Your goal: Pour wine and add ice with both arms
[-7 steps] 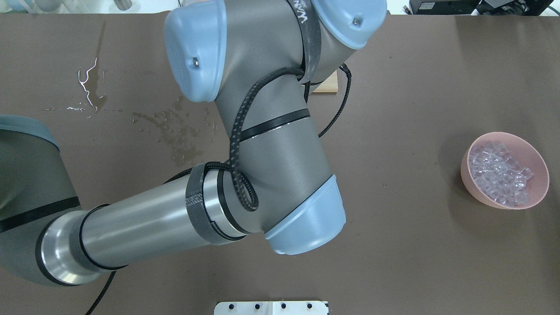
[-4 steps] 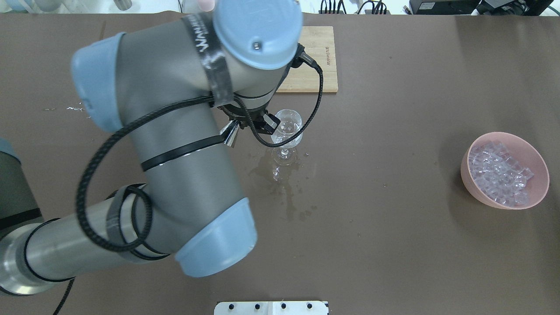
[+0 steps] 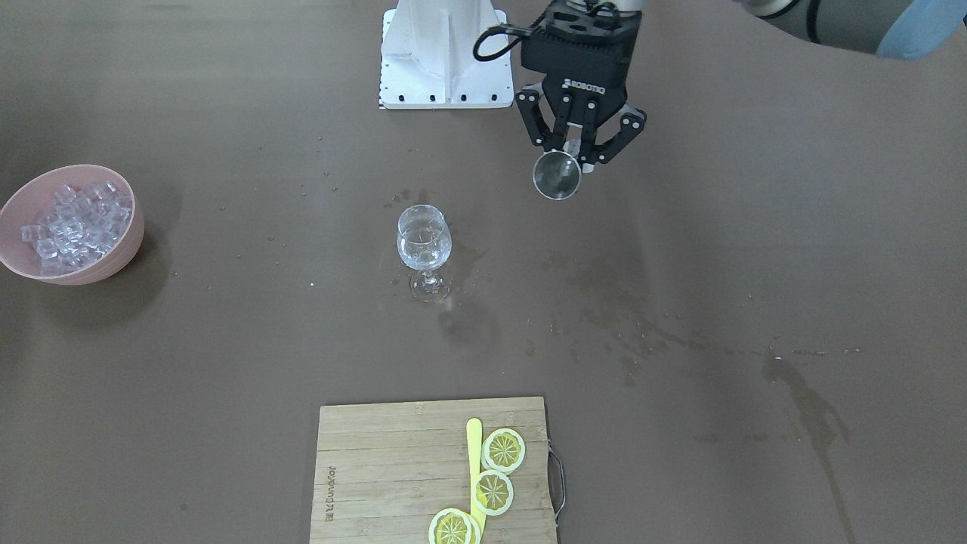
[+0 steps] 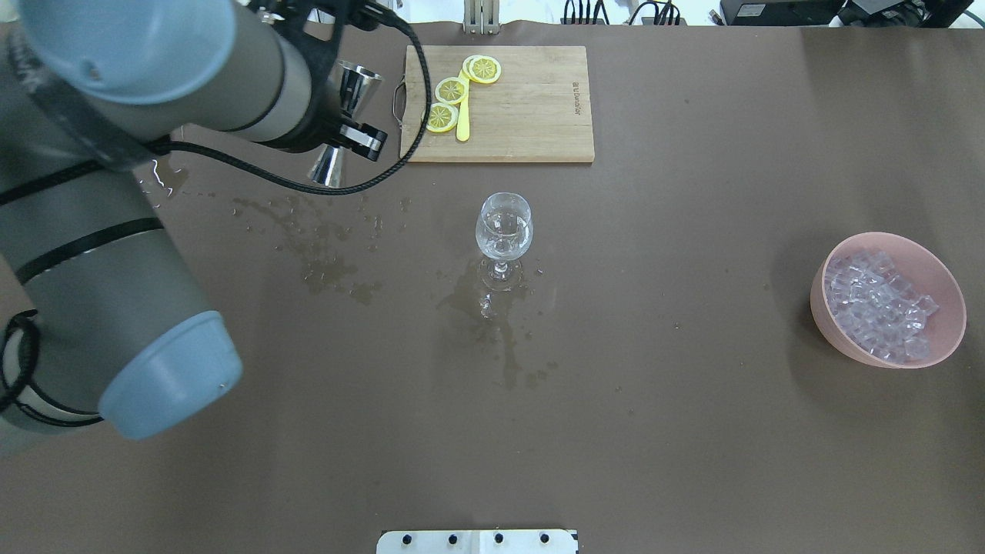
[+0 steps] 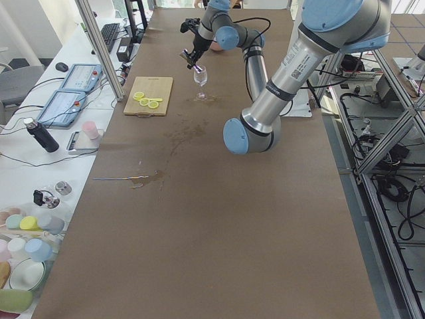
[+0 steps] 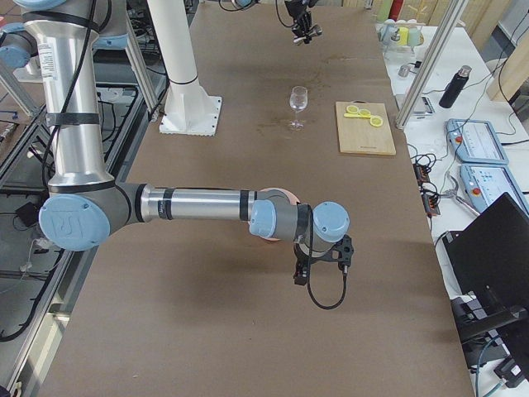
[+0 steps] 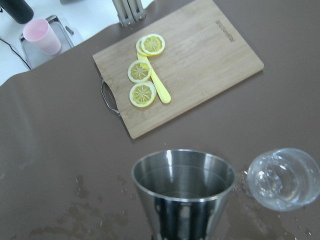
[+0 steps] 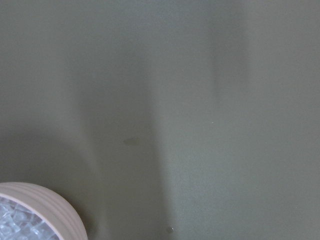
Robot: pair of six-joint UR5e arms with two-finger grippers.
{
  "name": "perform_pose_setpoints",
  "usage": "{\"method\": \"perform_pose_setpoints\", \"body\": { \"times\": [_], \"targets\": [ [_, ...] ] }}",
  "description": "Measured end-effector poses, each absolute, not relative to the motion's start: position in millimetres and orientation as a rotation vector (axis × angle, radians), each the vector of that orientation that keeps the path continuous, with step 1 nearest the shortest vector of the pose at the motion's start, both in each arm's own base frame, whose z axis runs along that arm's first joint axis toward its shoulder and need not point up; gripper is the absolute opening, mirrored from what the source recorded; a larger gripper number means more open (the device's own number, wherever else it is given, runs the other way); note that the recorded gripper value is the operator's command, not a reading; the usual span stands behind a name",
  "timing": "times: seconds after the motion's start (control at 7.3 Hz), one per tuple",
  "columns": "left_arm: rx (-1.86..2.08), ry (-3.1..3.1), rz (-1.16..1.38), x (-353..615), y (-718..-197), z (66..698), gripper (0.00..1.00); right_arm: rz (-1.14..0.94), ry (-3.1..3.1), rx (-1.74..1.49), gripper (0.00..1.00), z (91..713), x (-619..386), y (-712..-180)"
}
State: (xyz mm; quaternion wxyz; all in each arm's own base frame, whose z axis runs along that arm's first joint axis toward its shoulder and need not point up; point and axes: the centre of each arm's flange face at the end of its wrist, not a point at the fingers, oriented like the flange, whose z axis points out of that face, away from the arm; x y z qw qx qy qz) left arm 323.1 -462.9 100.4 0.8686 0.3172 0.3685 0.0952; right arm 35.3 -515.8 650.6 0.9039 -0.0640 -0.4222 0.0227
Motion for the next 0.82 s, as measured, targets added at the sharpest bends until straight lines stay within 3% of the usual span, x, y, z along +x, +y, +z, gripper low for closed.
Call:
{"method": "perform_pose_setpoints", "body": {
  "times": [0.82],
  "targets": [
    [0.957, 0.824, -0.027, 253, -495, 294, 0.0, 0.023, -0.854, -0.083, 1.0, 625, 36, -531]
  ]
}}
